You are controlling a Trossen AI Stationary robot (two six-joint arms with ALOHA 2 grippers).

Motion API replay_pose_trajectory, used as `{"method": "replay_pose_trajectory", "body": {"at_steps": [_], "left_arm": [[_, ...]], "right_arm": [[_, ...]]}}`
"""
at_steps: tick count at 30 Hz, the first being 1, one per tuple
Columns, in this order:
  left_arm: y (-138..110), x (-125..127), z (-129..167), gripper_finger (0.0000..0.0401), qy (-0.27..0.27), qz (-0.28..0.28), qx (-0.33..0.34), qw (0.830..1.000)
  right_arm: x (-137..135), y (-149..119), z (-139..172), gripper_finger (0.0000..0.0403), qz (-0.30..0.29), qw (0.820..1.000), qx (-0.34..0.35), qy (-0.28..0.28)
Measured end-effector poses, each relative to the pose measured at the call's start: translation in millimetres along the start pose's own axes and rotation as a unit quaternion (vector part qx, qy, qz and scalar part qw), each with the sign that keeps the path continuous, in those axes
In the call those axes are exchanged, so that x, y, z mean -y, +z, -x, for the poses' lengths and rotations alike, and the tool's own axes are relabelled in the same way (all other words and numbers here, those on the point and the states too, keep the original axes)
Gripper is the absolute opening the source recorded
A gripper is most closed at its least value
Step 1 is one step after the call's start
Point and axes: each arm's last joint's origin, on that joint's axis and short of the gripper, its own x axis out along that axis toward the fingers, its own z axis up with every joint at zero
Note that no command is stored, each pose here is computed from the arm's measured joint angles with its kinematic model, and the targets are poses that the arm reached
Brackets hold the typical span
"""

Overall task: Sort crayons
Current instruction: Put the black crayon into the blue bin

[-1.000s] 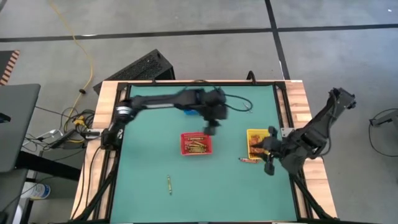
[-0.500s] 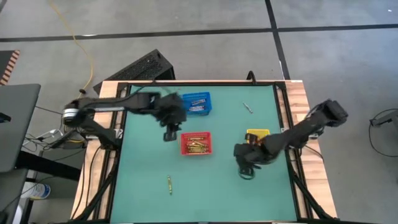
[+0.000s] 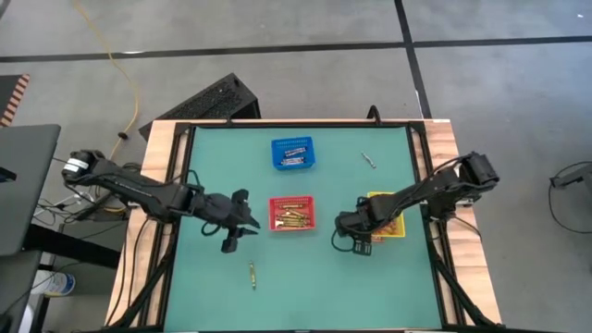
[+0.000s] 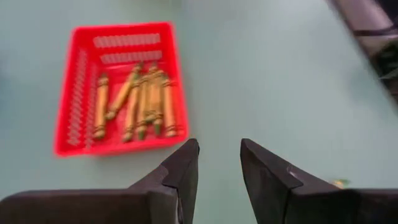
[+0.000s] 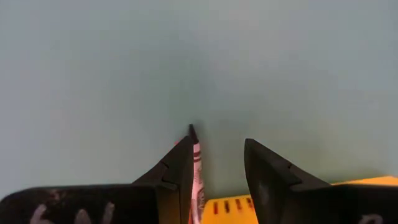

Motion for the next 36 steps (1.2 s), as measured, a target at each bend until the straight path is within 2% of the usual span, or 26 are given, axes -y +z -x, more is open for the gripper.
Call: {"method": "replay_pose_trajectory", "body": {"at_steps": [4,9,22,26,33,36], "left_arm": [[-8,-1,-3,0.0107,0.038,0.008,-0.002,0.999],[-10,-2,-5,0.0107,0.039,0.006,-0.006,0.999],[-10,-1,-5,0.0107,0.024,0.006,-0.012,1.000],[-10,-1,-5,0.0107,0.024,0.004,-0.012,1.000],[-10,-1,-5,0.0107,0.024,0.004,-0.012,1.000],[-10,-1,-5,0.0107,0.024,0.004,-0.012,1.000]], "right_arm": [[1,-1,11,0.0134,-0.026,0.999,0.022,0.012],[-8,-3,16,0.0134,-0.020,0.999,0.040,0.024],[-14,4,-27,0.0129,-0.019,1.000,-0.024,-0.002],[-14,4,-30,0.0098,-0.019,0.999,-0.030,-0.005],[-10,1,-19,0.0015,-0.025,0.999,-0.025,-0.003],[-9,-1,-15,0.0005,-0.022,1.000,-0.017,-0.006]]}}
